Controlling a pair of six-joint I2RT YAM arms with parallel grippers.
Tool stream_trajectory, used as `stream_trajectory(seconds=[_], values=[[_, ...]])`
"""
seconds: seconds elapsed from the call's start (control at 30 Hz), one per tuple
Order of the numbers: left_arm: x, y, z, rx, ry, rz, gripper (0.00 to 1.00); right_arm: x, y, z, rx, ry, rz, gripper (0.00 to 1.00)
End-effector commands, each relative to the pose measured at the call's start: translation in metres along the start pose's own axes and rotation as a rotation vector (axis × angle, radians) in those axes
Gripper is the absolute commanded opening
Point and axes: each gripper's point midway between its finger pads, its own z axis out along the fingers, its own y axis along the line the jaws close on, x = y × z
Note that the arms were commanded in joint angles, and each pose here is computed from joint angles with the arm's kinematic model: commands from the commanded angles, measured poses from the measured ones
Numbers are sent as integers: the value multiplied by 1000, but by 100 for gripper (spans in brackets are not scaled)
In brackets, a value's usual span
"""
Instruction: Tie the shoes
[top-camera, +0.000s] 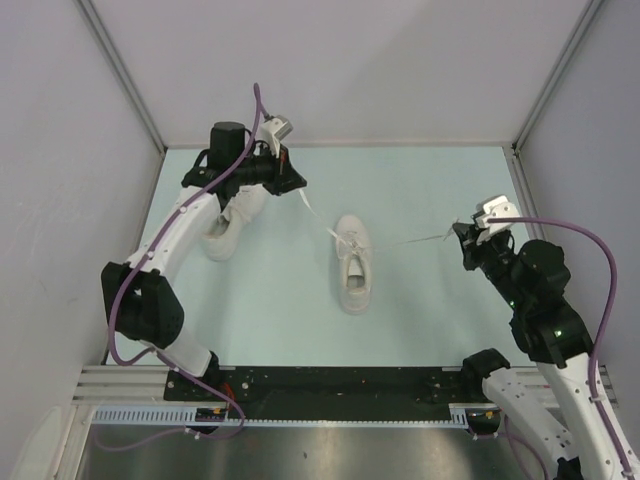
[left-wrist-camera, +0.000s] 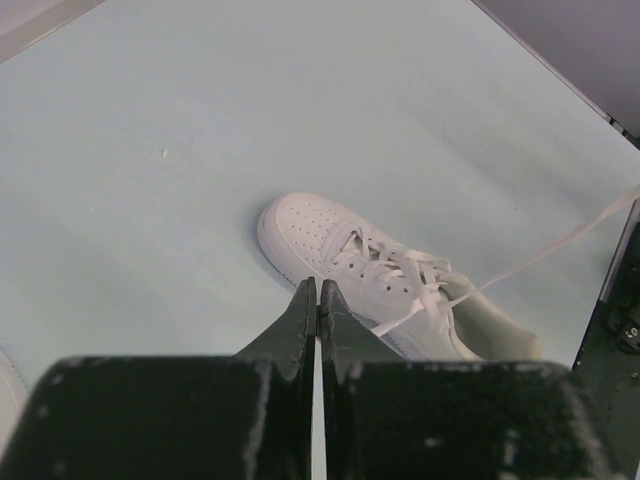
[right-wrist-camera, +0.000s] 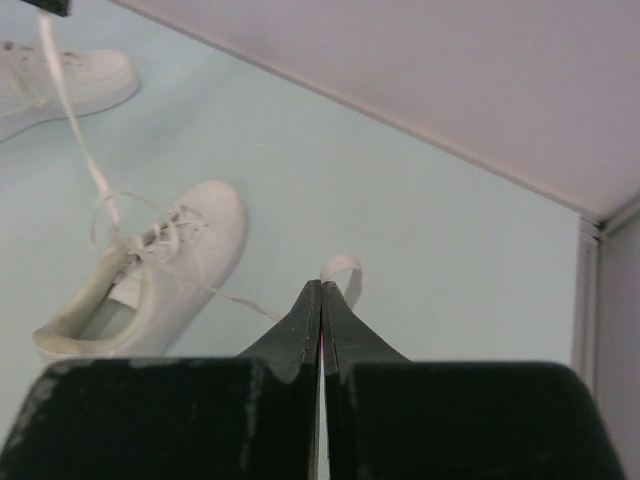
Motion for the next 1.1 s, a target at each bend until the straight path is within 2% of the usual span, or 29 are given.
stream_trajectory(seconds=[0.0,0.23,0.5,0.6,0.73,1.07], values=[[-27,4,-5,-24,-51,69,0,11,-32,-15,160,30,-32,0],[-29,18,-9,-62,-46,84,0,35,-50,-32,256,95,-53,0],[-30,27,-21,-79,-51,107,0,67,-46,-50,255,171,-102,0],[-47,12,-30,-1,-113,111,0,74,-47,-52,255,180,-128,0],[-74,-6,-43,34,-185,186,0,85,-49,-50,259,224,-150,0],[-119,-17,-78,-10,-300,257,0,114,-46,-42,224,303,-184,0]])
